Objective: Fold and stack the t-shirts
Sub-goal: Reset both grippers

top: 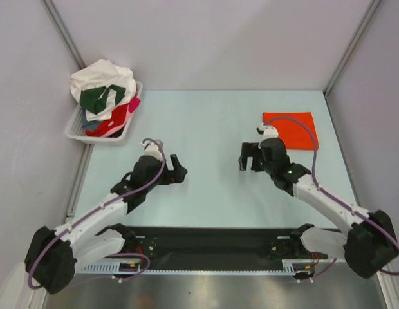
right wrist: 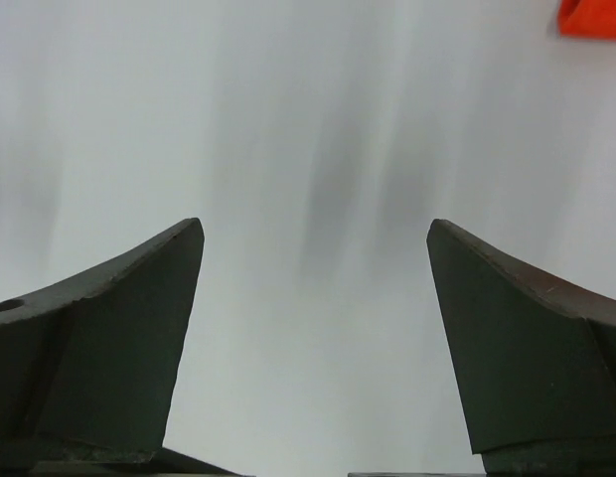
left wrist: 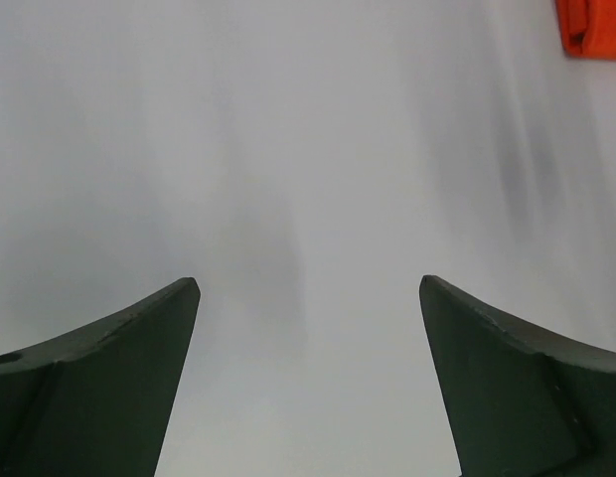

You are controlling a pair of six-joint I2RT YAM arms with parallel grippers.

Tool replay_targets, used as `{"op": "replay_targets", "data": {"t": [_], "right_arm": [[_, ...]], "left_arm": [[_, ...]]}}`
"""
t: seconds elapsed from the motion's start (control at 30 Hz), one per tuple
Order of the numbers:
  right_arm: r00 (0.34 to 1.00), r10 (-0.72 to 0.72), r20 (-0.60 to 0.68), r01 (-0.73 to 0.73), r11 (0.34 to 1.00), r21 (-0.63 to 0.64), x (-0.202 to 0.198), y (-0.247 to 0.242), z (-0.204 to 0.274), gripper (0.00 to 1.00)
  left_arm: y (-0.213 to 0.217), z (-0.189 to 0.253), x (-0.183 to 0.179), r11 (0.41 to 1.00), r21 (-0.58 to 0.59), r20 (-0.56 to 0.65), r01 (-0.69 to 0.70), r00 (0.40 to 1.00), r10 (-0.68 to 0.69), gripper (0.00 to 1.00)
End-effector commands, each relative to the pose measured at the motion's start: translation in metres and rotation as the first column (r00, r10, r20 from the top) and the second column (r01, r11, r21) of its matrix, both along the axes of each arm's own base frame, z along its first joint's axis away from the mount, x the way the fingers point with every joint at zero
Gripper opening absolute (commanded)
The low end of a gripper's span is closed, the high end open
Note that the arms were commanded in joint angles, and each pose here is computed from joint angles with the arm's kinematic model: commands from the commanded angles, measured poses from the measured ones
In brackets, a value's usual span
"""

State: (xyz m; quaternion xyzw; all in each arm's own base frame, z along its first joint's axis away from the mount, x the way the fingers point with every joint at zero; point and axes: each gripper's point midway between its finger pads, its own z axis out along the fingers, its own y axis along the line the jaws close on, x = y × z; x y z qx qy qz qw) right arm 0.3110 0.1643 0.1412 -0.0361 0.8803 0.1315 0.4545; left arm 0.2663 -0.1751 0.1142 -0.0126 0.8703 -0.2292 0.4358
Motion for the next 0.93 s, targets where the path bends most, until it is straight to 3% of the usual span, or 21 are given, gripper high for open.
{"op": "replay_targets", "data": {"t": [0.0,0.13,0.27,0.47,0.9], "right_arm": [[0.997,-0.030,0.074,0.021,0.993,0.113,-0.019,-0.003,0.015,1.00],[0.991,-0.106,0.085,0.088,0.978,0.191,-0.043,-0.019,0.003,1.00],[0.988,-0.126,0.086,0.106,0.972,0.208,-0.064,-0.034,-0.032,1.00],[0.964,-0.167,0.205,0.098,0.946,0.309,-0.069,-0.041,-0.010,1.00],[0.960,-0.218,0.174,0.157,0.937,0.311,-0.066,-0.047,-0.012,1.00]], "left_arm": [[0.021,0.000,-0.007,0.997,0.009,0.102,-0.081,0.992,0.079,1.00],[0.026,0.008,-0.022,0.999,-0.024,0.175,-0.046,0.983,0.049,1.00],[0.028,-0.002,-0.030,1.000,-0.004,0.170,-0.017,0.985,0.018,1.00],[0.024,0.001,-0.024,1.000,-0.006,0.193,-0.009,0.981,0.010,1.00],[0.020,0.001,-0.024,1.000,-0.011,0.188,0.005,0.982,-0.002,0.99]]}}
